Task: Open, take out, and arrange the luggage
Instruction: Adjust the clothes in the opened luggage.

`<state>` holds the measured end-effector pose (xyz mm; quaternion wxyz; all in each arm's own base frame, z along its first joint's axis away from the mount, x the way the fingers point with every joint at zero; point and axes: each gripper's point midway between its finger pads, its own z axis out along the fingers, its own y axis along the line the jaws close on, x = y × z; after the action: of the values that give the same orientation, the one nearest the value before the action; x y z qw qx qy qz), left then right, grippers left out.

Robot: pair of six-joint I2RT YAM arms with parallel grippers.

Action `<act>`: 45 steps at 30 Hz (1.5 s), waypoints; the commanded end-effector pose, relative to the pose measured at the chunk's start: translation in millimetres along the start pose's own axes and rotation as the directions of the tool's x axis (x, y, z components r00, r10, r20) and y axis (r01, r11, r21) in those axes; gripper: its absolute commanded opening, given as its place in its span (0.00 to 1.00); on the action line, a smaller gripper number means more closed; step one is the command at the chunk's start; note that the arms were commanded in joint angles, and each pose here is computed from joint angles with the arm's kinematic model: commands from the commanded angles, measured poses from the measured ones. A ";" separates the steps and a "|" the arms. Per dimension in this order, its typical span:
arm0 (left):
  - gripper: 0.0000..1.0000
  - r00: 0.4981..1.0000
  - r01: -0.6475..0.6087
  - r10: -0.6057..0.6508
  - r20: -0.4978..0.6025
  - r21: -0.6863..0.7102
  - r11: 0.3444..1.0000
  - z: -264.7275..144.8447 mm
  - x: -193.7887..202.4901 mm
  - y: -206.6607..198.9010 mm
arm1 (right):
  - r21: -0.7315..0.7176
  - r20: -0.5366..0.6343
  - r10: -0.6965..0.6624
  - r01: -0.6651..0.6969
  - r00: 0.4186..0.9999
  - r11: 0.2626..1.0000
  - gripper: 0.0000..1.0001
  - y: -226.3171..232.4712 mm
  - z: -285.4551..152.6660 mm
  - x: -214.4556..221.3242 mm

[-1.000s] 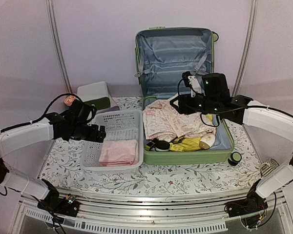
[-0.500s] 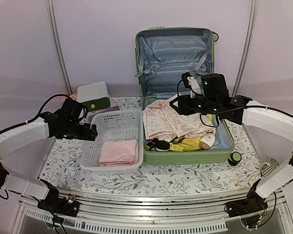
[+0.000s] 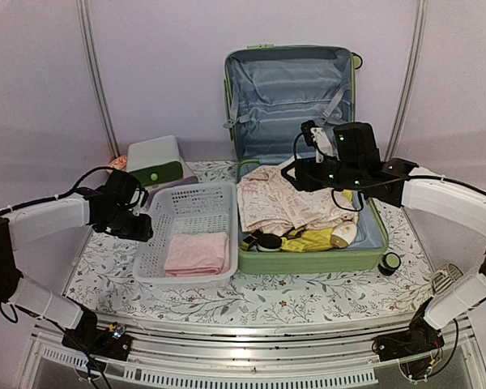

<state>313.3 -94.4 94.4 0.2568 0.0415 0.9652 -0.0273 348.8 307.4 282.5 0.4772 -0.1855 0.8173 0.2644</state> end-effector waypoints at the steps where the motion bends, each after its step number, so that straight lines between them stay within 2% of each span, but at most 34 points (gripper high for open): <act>1: 0.37 1.000 -0.011 0.011 -0.012 0.003 1.000 -2.7 -1.1 2.0 | 0.003 0.001 -0.001 0.001 1.000 1.000 0.57 -1.9 1.1 -2.3; 6: 0.31 1.000 -0.004 0.004 0.004 -0.044 0.999 -5.8 -6.3 12.5 | 0.014 -0.008 -0.002 0.002 1.000 1.000 0.57 -4.6 4.2 1.7; 10: 0.25 1.000 -0.004 0.004 0.001 -0.144 0.990 -7.1 -8.9 31.3 | 0.028 -0.012 -0.001 0.001 1.000 1.000 0.56 -7.8 3.6 5.1; 14: 0.24 1.000 -0.005 0.005 0.005 -0.129 0.992 -9.9 -11.2 28.9 | 0.030 -0.013 0.000 0.000 1.000 1.000 0.57 -8.4 1.9 6.2; 16: 0.30 1.000 -0.014 0.015 0.007 -0.090 0.996 -9.7 -11.9 22.1 | 0.041 -0.009 -0.002 0.002 1.000 0.999 0.57 -10.9 1.1 6.1; 18: 0.47 1.000 -0.021 0.022 0.018 -0.027 0.999 -12.4 -14.7 10.9 | 0.044 -0.008 -0.001 0.001 1.000 0.999 0.56 -12.0 1.7 6.1; 19: 0.53 0.999 -0.024 0.024 0.029 0.015 1.000 -15.4 -17.2 4.0 | 0.039 -0.011 0.001 -0.001 1.000 0.999 0.56 -11.2 2.5 6.7; 21: 0.59 0.998 -0.034 0.029 0.059 0.090 0.995 -21.0 -22.3 -8.8 | 0.039 -0.018 0.002 -0.002 1.000 0.999 0.56 -12.1 4.4 8.7; 24: 0.60 0.995 -0.051 0.037 0.092 0.157 0.986 -22.7 -25.6 -20.4 | 0.064 -0.031 0.007 -0.005 1.000 0.998 0.56 -19.1 7.4 12.2; 29: 0.59 0.997 -0.060 0.047 0.061 0.225 0.972 -20.0 -23.6 -34.5 | 0.091 -0.064 0.068 -0.062 0.996 0.994 0.56 -37.5 8.7 17.3; 33: 0.62 0.997 -0.059 0.049 0.064 0.174 0.983 -22.4 -26.4 -27.6 | 0.138 -0.102 0.099 -0.084 0.990 0.987 0.56 -57.4 7.8 24.3; 37: 0.68 0.991 -0.063 0.047 0.127 0.123 0.990 -43.0 -39.6 -19.4 | 0.167 -0.158 0.135 -0.108 0.978 0.980 0.57 -75.3 1.5 33.6; 41: 0.72 0.971 -0.093 0.057 0.232 0.146 0.985 -75.9 -56.2 -27.4 | -0.005 -0.305 0.044 -0.048 0.951 0.999 0.55 -49.3 0.0 56.6; 45: 0.73 0.942 -0.123 0.039 0.334 0.234 0.964 -109.0 -75.6 -46.5 | 0.072 -0.472 -0.030 0.072 0.881 0.995 0.54 -51.3 9.4 90.4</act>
<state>318.8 -118.5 182.3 0.3532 0.0865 0.9259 -0.1026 362.6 258.0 216.8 0.3531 -0.1804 0.8925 0.2150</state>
